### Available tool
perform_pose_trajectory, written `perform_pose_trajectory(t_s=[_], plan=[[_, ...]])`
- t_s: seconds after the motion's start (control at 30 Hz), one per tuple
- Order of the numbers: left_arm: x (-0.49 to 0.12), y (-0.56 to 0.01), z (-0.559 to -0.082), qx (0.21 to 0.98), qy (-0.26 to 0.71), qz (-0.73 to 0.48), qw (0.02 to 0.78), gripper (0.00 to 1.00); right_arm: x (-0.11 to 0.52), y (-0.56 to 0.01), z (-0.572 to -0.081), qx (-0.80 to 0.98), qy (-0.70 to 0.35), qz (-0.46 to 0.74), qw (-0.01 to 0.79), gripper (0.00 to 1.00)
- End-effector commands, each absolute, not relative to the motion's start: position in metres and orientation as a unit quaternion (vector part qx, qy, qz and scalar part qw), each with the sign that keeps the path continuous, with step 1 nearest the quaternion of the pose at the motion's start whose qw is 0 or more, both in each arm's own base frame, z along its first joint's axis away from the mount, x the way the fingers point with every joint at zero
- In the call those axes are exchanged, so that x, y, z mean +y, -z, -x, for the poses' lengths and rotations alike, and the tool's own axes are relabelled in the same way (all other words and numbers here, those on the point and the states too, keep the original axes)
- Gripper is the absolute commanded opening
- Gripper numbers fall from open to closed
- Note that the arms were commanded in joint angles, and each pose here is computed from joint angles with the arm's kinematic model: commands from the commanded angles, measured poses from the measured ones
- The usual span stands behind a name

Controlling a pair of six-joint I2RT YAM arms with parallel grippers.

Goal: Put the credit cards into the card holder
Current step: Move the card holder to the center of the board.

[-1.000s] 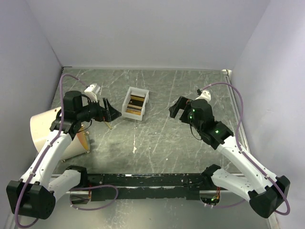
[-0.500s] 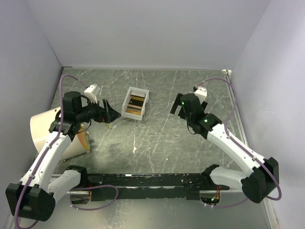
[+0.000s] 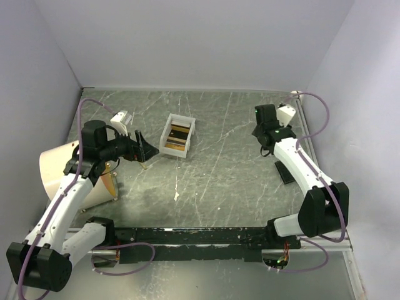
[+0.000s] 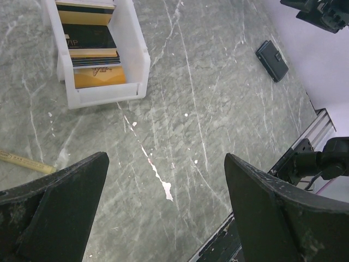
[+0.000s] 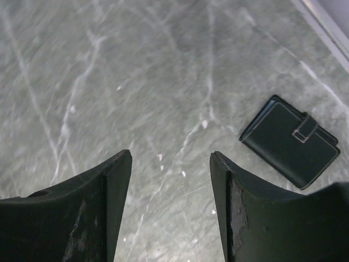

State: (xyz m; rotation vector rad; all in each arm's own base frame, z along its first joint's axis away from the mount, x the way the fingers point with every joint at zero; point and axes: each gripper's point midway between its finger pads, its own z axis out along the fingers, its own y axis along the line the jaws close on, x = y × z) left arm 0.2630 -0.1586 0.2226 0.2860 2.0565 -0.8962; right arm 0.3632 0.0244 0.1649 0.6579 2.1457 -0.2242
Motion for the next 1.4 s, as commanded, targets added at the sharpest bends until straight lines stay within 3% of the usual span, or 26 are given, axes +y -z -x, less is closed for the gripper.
perform_pose_trajectory(t_s=[0.0, 0.17, 0.37, 0.6, 0.83, 1.17, 1.37], plan=[[-0.164, -0.227, -0.254, 0.815, 0.366, -0.134, 0.429, 0.99, -0.015, -0.153, -0.351, 0.830, 0.115, -0.358, 0.412, 0.60], [-0.164, -0.228, -0.252, 0.815, 0.362, -0.135, 0.433, 0.99, -0.048, -0.123, -0.329, 0.806, 0.141, -0.453, 0.353, 0.55], [-0.165, -0.229, -0.250, 0.812, 0.365, -0.138, 0.433, 0.99, -0.082, -0.116, -0.305, 0.765, 0.196, -0.513, 0.335, 0.55], [-0.166, -0.229, -0.249, 0.813, 0.367, -0.139, 0.431, 0.99, -0.104, -0.098, -0.304, 0.761, 0.211, -0.511, 0.338, 0.50], [-0.167, -0.229, -0.249, 0.813, 0.366, -0.141, 0.431, 0.99, -0.114, -0.072, -0.316, 0.774, 0.170, -0.506, 0.340, 0.52], [-0.161, -0.230, -0.250, 0.814, 0.350, -0.135, 0.442, 0.99, -0.097, -0.026, -0.316, 0.825, 0.147, -0.469, 0.277, 0.50], [-0.160, -0.232, -0.251, 0.810, 0.347, -0.134, 0.453, 1.00, -0.061, -0.002, -0.321, 0.871, 0.079, -0.410, 0.258, 0.50]])
